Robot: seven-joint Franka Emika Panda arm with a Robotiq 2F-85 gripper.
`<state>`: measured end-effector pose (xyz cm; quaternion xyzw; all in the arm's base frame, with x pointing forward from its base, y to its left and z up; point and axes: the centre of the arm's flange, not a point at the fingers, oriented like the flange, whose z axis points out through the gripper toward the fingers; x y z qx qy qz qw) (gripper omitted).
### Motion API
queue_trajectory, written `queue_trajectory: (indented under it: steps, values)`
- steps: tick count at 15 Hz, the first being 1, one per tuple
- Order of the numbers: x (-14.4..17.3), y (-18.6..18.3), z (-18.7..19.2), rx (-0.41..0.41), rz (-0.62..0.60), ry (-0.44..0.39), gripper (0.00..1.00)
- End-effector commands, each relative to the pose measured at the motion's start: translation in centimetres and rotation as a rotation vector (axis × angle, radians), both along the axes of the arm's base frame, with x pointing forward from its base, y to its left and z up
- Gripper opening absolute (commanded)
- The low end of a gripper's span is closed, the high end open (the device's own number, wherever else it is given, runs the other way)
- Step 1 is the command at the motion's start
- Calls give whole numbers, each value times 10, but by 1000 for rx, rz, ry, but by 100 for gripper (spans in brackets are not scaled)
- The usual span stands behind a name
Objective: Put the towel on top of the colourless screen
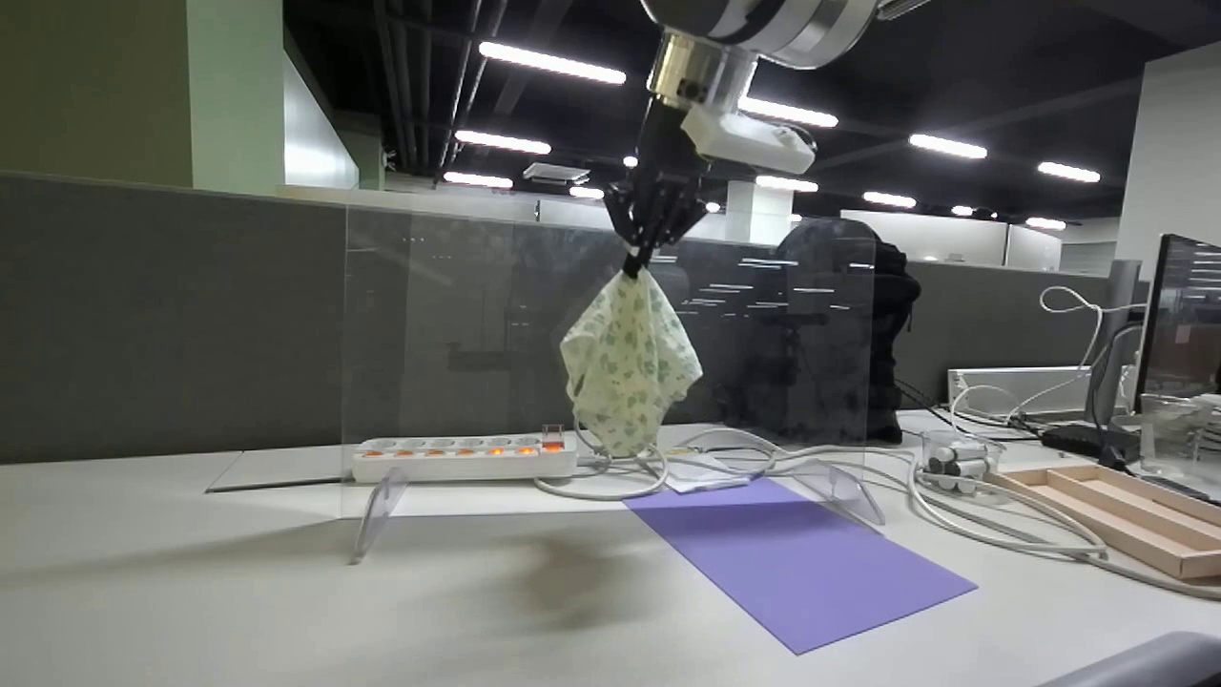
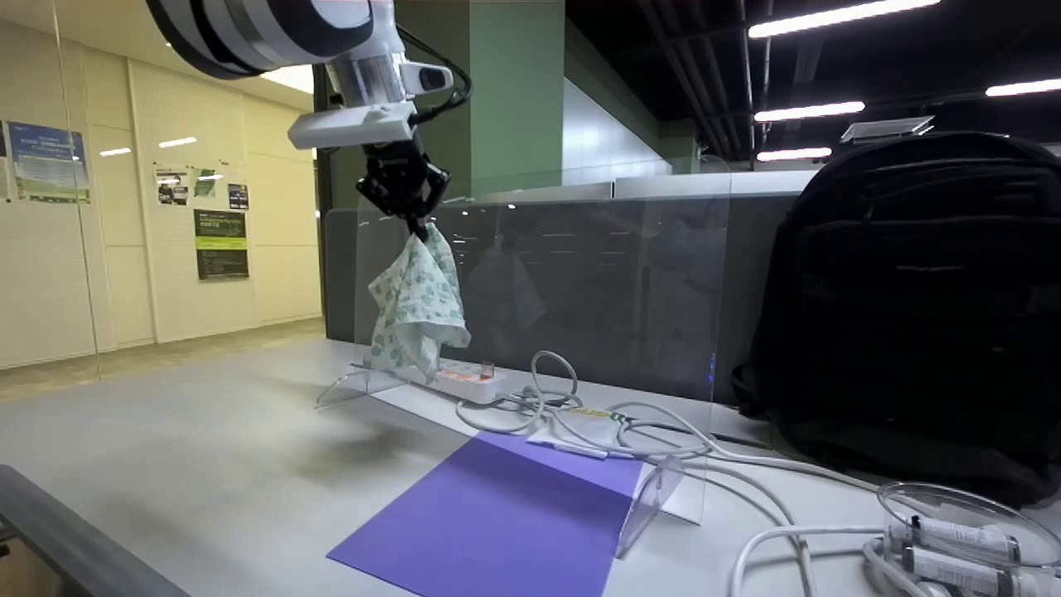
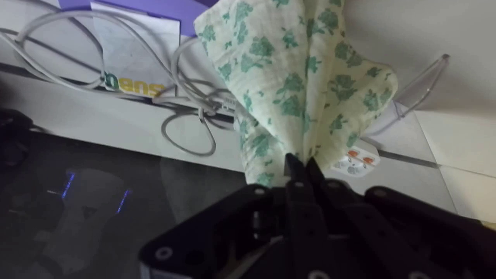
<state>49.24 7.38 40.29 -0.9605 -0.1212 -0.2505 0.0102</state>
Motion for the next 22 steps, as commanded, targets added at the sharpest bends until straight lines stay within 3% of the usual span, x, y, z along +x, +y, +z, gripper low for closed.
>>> queue_trajectory:
  steps: [1, 7, 11, 15, 22]
  values:
    - [7, 10, 59, 24, 23, -91, 1]
    - [15, 6, 161, 62, -10, -316, 1]
    - [21, -8, 196, 80, -43, -400, 1]
    - [23, -12, 206, 90, -49, -436, 1]
    - [20, -11, 206, 101, -115, -364, 1]
